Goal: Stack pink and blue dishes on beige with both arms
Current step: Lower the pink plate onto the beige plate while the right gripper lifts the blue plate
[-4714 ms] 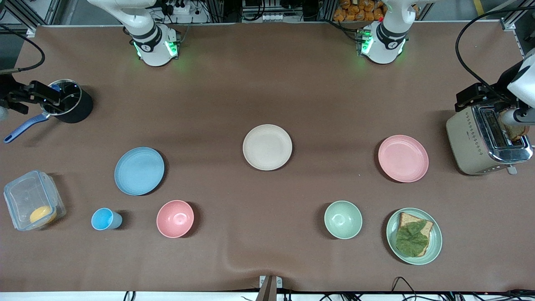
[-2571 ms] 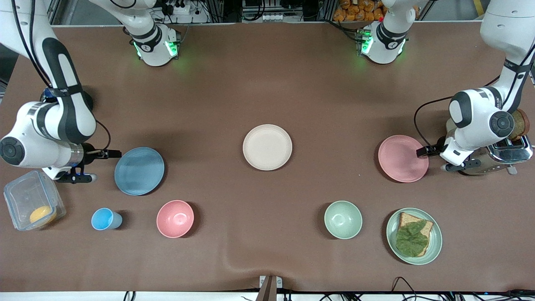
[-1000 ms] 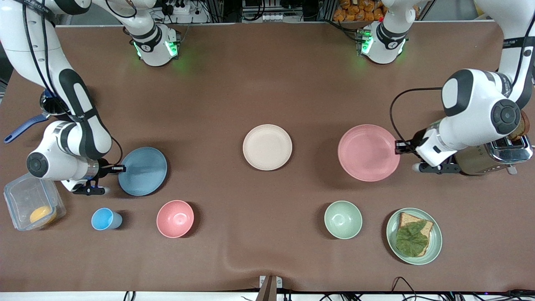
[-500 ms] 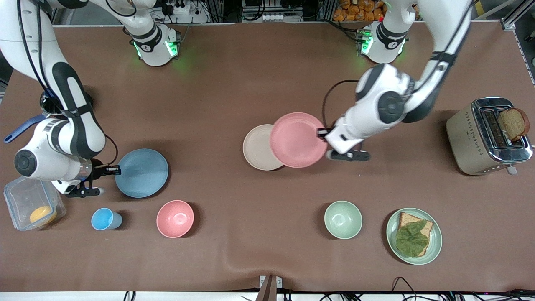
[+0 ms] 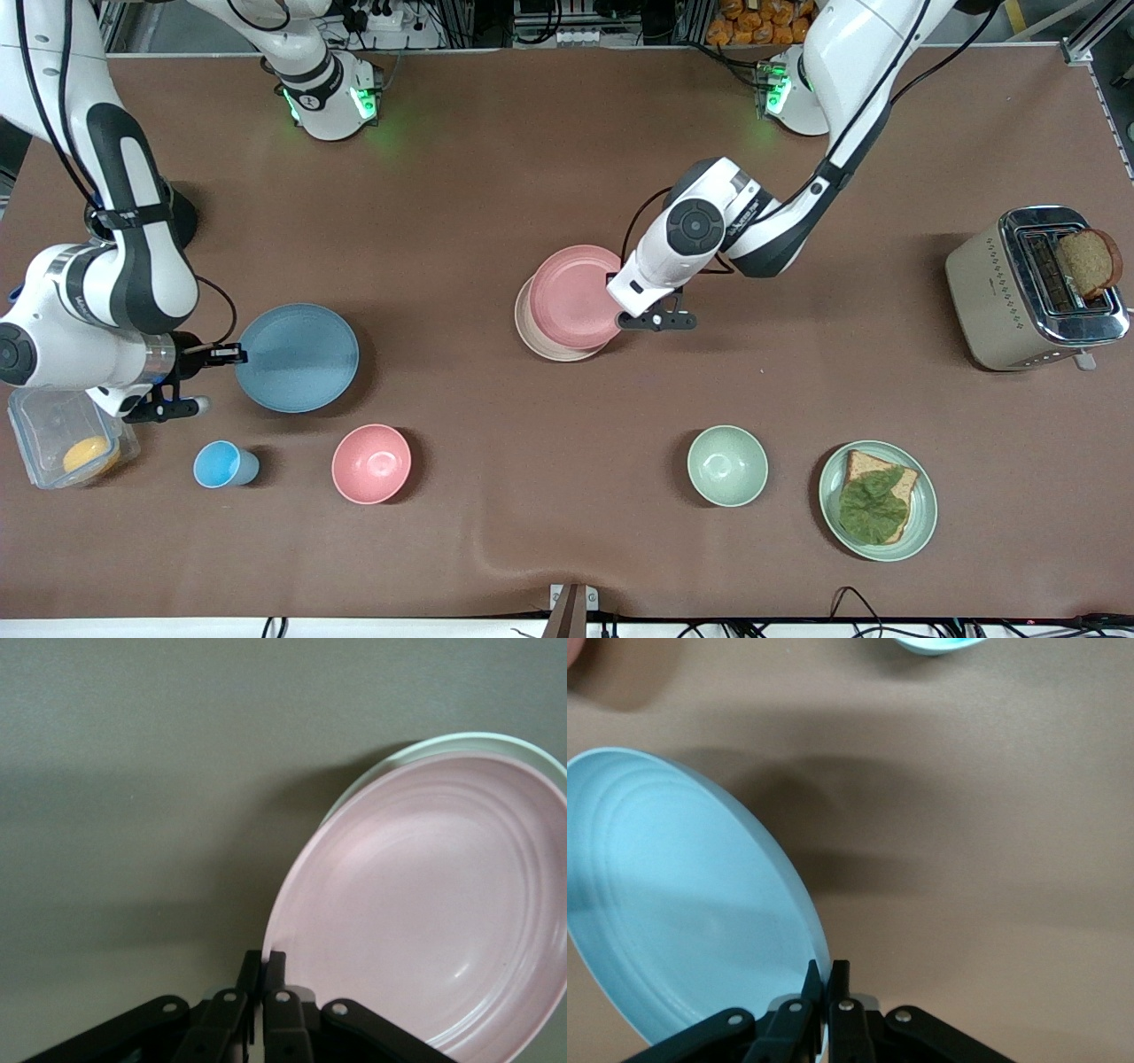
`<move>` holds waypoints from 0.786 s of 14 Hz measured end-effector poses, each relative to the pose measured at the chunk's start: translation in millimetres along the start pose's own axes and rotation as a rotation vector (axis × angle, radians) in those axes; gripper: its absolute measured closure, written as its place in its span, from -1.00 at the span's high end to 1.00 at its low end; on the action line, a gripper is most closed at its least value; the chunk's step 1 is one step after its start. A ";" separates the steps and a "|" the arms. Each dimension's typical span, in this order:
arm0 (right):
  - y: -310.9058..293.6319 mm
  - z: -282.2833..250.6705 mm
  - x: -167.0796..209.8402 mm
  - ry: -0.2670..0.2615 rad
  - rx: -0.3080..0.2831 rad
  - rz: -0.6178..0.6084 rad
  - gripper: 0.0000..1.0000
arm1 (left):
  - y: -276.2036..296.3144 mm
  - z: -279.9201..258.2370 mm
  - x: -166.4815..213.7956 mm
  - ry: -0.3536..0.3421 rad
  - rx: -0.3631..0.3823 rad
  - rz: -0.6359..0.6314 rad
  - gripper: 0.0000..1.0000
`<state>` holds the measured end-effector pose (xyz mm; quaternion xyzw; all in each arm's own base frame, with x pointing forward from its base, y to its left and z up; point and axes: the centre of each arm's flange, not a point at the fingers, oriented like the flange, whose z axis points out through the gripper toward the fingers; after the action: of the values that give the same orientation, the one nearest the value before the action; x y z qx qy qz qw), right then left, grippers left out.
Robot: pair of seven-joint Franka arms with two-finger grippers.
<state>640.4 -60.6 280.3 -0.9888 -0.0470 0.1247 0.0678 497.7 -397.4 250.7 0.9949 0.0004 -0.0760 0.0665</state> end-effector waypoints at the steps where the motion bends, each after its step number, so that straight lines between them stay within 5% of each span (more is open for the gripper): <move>1: -2.2 0.6 0.2 0.000 0.016 0.006 -0.91 | -1.3 3.8 2.6 0.002 -0.007 -0.004 -0.90; 8: -23.0 4.5 -2.9 -0.039 0.183 0.100 -0.91 | 7.5 32.3 1.8 0.001 -0.046 -0.009 -0.90; 11: -66.9 4.8 2.4 -0.056 0.188 0.140 -0.91 | 10.4 34.3 1.5 0.008 -0.057 -0.008 -0.90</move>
<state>636.4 6.2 284.9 -0.9751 0.0320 0.1604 0.1500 494.2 -412.2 218.2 0.9929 0.0067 -0.0723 0.0944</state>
